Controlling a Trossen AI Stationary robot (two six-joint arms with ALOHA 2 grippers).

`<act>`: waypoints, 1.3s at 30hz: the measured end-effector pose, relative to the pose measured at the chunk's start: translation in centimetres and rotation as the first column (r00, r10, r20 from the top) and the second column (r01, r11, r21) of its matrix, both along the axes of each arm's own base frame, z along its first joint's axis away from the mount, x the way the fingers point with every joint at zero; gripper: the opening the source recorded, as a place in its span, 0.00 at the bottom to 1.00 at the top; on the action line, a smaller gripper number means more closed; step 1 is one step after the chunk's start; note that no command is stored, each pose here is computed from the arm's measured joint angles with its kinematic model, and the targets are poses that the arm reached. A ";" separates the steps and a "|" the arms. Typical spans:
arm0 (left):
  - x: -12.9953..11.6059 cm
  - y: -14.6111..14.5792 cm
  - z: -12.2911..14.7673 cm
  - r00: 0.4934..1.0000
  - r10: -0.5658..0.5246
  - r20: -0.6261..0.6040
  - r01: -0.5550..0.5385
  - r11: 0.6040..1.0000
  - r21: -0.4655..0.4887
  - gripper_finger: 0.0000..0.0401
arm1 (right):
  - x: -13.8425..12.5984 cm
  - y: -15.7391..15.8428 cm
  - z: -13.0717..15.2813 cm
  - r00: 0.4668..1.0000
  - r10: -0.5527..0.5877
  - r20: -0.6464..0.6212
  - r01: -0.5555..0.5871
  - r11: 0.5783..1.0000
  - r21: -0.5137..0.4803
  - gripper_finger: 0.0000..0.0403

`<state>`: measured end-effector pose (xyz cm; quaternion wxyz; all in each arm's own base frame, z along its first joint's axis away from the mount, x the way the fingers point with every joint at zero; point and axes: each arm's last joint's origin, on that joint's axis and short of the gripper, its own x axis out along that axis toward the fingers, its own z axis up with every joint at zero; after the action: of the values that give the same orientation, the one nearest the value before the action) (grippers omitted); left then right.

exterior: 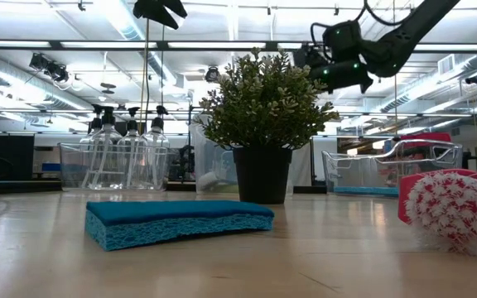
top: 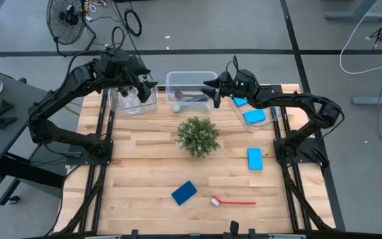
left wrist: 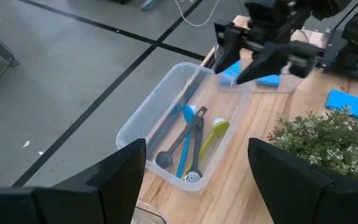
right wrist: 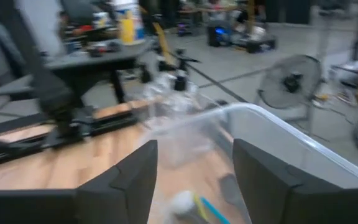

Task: Pick & Place Kitchen Sink Supplies
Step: Put the blue sponge into the right transparent bin

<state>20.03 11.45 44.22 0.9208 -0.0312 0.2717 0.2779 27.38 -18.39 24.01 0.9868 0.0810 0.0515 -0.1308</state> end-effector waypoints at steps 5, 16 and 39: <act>0.0 0.0 0.0 1.000 0.000 0.000 0.000 1.000 0.000 0.72 | -0.3 1.5 1.8 0.993 0.115 0.024 -0.113 0.990 -0.080 0.52; 0.2 0.1 0.1 1.000 -0.003 0.008 0.003 1.000 0.014 0.72 | -2.7 8.1 6.2 0.969 0.244 -0.046 -0.248 0.957 -0.150 0.52; 2.1 -3.4 0.3 0.961 -0.239 0.137 0.257 0.957 -0.134 0.72 | -5.5 24.0 5.7 0.866 0.383 -0.320 -0.412 0.911 -0.025 0.52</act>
<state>22.12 8.05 44.52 0.9580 -0.0826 0.2382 0.1364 21.93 5.65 29.66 0.9748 0.0018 0.2143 0.0621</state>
